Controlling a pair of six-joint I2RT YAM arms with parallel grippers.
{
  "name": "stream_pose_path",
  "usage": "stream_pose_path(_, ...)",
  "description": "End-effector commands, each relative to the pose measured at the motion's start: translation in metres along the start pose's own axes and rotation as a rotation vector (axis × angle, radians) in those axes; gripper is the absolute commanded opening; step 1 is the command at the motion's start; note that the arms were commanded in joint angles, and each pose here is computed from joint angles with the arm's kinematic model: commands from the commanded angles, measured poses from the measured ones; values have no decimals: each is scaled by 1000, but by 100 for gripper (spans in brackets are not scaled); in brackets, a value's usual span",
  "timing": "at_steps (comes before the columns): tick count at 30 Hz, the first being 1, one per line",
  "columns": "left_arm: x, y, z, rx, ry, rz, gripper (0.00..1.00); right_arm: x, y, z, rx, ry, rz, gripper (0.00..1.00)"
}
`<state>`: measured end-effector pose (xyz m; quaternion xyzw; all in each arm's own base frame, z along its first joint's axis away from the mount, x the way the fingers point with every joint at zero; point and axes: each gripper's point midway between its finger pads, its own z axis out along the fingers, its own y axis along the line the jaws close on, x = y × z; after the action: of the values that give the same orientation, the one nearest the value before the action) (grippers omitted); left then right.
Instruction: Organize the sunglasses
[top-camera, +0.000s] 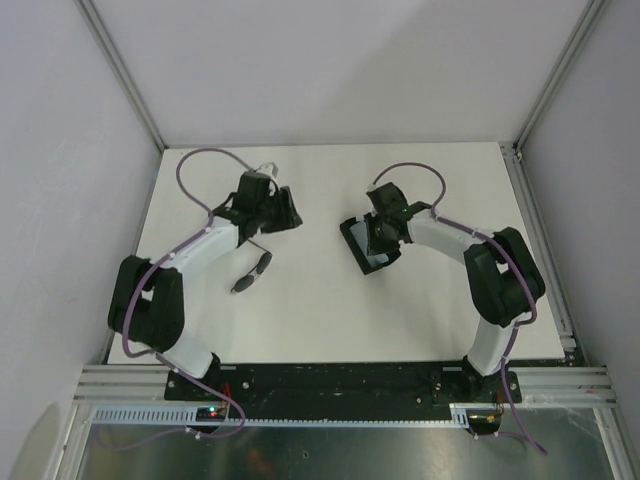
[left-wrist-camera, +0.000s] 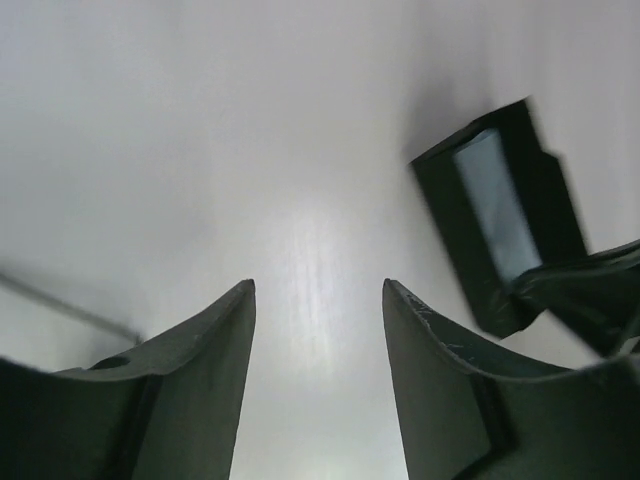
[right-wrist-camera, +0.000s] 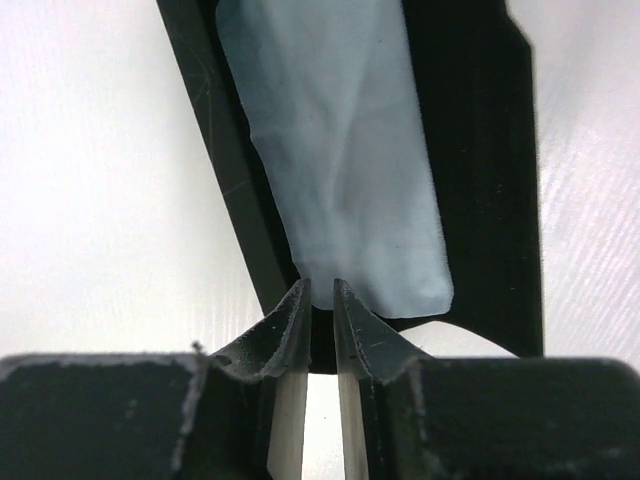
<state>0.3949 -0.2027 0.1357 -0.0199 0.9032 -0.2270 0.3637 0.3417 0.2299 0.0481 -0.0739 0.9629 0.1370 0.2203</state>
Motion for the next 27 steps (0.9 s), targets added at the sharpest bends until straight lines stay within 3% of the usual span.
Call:
stream_pose_path(1, 19, 25, -26, -84, -16, -3, 60, -46, 10, -34, -55, -136, 11, 21)
stream_pose_path(5, 35, 51, -48, -192, 0, 49, 68, -59, 20, -56, -114, -187, 1, 24)
stream_pose_path(8, 46, 64, -61, -260, 19, 92, 88, -62, 34, -76, -168, -213, -5, 25)
stream_pose_path(11, 52, 74, -75, -338, 10, 146, 98, -60, 45, -90, -204, -219, -21, 26)
stream_pose_path(18, 80, 93, -82, -387, 91, 247, 100, -53, 64, -105, -273, -215, -53, 26)
stream_pose_path(27, 115, 117, -59, -490, 237, 203, 96, -49, 74, -110, -317, -209, -82, 24)
